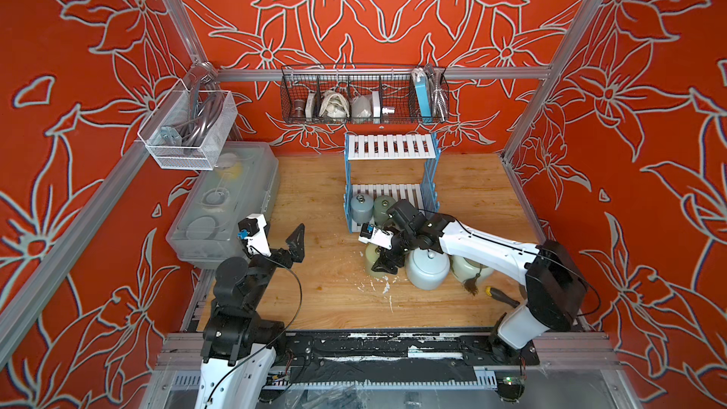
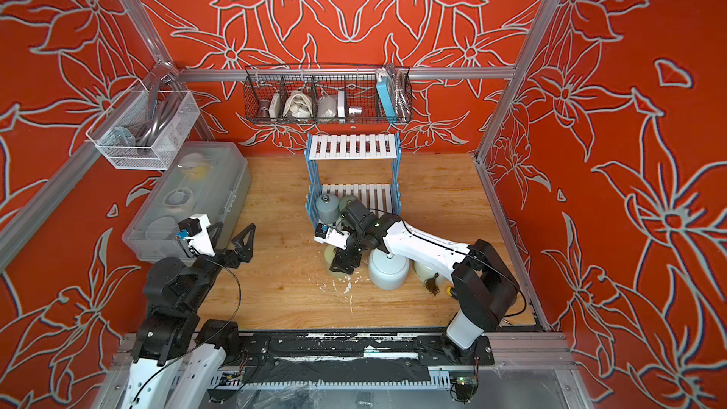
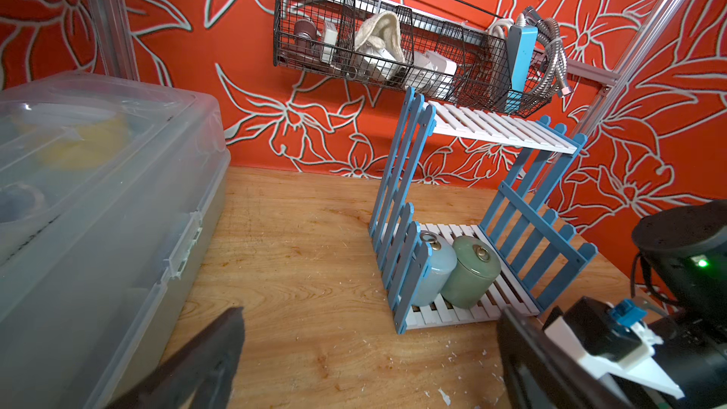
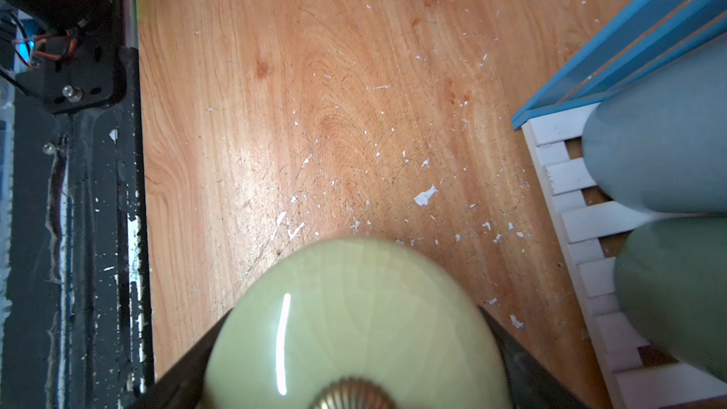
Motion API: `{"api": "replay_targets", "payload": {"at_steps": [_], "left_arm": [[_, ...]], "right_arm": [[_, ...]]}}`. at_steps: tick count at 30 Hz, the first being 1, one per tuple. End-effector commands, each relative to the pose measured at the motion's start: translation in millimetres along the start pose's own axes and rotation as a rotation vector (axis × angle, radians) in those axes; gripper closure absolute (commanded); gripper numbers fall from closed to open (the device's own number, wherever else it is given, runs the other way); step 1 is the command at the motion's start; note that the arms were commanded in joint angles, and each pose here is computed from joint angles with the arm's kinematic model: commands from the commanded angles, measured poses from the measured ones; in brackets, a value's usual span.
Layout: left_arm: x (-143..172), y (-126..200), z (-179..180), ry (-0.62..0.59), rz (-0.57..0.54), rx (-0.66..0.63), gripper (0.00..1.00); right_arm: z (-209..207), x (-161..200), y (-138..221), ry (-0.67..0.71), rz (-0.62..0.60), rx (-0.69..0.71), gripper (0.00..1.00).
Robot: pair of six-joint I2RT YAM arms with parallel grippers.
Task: Remove the tea canisters from the shelf
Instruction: Place the tea canister at the center of the board.
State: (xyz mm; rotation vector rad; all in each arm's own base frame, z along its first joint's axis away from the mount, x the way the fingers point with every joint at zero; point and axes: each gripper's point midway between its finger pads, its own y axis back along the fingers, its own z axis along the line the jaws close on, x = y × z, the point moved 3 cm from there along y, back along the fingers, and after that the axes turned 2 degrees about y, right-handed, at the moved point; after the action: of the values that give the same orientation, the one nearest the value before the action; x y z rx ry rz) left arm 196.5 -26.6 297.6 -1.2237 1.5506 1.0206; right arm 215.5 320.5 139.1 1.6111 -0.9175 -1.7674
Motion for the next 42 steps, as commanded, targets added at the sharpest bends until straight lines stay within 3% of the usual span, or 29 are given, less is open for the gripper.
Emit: {"api": "replay_targets", "payload": {"at_steps": [1,23,25,27,28,30,42], "left_arm": [[-3,-1,-2,-0.007,-0.021,0.017,0.01],[-1,-2,-2,-0.006,-0.017,0.019,0.01],[-1,-3,0,-0.005,-0.011,0.008,0.01],[-1,-3,0,-0.005,-0.011,0.007,0.01],[-1,-2,-1,-0.005,-0.013,0.012,0.01],[-1,-2,-3,-0.006,-0.014,0.026,0.01],[0,-3,-1,-0.006,-0.009,0.014,0.01]], "right_arm": [[-4,-22,1,0.093,-0.063,0.002,0.67],[-17,16,-19,0.190,0.065,0.101,0.47],[-14,16,-18,0.178,0.065,0.086,0.42],[-10,16,-20,0.182,0.058,0.071,0.26],[-9,16,-20,0.185,0.060,0.070,0.09],[-7,16,-21,0.194,0.073,0.065,0.01],[-1,-13,9,0.213,0.002,0.094,0.01]]}}
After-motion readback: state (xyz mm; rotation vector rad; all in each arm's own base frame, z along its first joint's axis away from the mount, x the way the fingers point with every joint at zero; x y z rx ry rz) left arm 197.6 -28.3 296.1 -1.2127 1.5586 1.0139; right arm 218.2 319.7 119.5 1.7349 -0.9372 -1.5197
